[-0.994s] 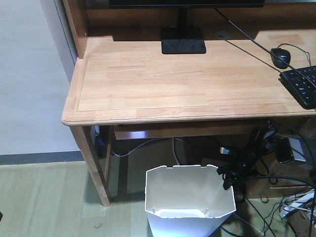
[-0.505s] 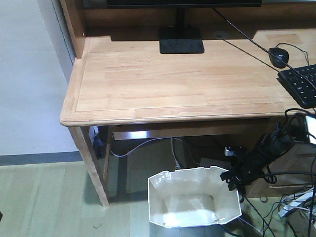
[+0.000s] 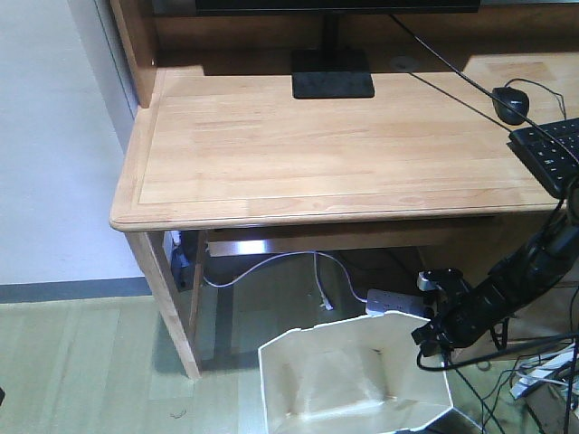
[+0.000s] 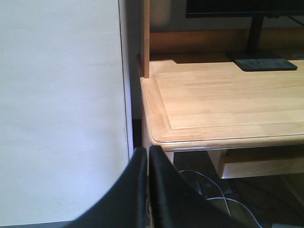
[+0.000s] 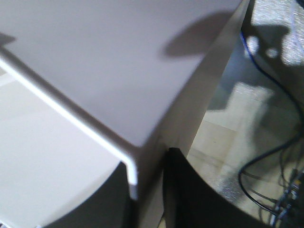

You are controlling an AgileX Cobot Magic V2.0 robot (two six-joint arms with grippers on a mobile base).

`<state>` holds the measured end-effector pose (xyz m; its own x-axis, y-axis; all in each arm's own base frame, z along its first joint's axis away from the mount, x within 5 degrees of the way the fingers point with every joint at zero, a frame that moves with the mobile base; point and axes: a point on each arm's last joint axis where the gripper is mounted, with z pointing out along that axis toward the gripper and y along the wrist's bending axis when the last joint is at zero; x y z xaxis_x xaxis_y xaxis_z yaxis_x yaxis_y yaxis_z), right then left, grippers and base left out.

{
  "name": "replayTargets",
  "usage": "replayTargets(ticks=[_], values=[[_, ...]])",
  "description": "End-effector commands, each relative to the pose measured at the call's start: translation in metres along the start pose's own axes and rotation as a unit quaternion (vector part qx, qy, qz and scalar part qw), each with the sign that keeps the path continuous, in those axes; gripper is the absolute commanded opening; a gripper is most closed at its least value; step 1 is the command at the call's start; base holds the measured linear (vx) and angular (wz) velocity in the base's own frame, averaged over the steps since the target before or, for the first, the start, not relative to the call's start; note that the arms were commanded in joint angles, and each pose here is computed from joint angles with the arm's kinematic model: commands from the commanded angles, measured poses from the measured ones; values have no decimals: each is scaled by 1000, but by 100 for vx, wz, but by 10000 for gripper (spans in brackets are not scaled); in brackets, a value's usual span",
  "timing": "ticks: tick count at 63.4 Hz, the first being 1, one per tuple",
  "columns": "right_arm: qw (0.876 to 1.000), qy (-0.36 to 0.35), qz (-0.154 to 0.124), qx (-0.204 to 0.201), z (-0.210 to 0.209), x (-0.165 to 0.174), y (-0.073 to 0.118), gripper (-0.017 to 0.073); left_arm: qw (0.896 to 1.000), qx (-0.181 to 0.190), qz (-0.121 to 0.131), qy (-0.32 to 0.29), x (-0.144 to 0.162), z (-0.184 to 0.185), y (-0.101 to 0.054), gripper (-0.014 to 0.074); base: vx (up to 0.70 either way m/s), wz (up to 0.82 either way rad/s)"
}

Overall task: Move trash bin to bedside with robot
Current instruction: 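Drag the bin out from under the desk with the right gripper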

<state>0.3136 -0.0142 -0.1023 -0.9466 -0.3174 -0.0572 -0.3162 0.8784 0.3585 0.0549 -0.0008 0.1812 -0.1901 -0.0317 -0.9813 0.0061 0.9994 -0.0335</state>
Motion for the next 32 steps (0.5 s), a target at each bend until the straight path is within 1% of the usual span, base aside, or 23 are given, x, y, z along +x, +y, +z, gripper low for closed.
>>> replayTargets(ticks=[1,11,25,32], values=[[994,-45,-25,-98,-35,-14,27,-3,999,4,-3,-32,-1,1,0,-6,0,0],[988,-47,-37,-139,-47,-9,40,-3,999,4,-3,-32,-1,1,0,-6,0,0],[984,-60,-45,-165,-60,-14,48,-3,999,4,-3,-32,-1,1,0,-6,0,1],[982,-61,-46,-171,-62,-15,50,-3,999,4,-3,-32,-1,1,0,-6,0,2]])
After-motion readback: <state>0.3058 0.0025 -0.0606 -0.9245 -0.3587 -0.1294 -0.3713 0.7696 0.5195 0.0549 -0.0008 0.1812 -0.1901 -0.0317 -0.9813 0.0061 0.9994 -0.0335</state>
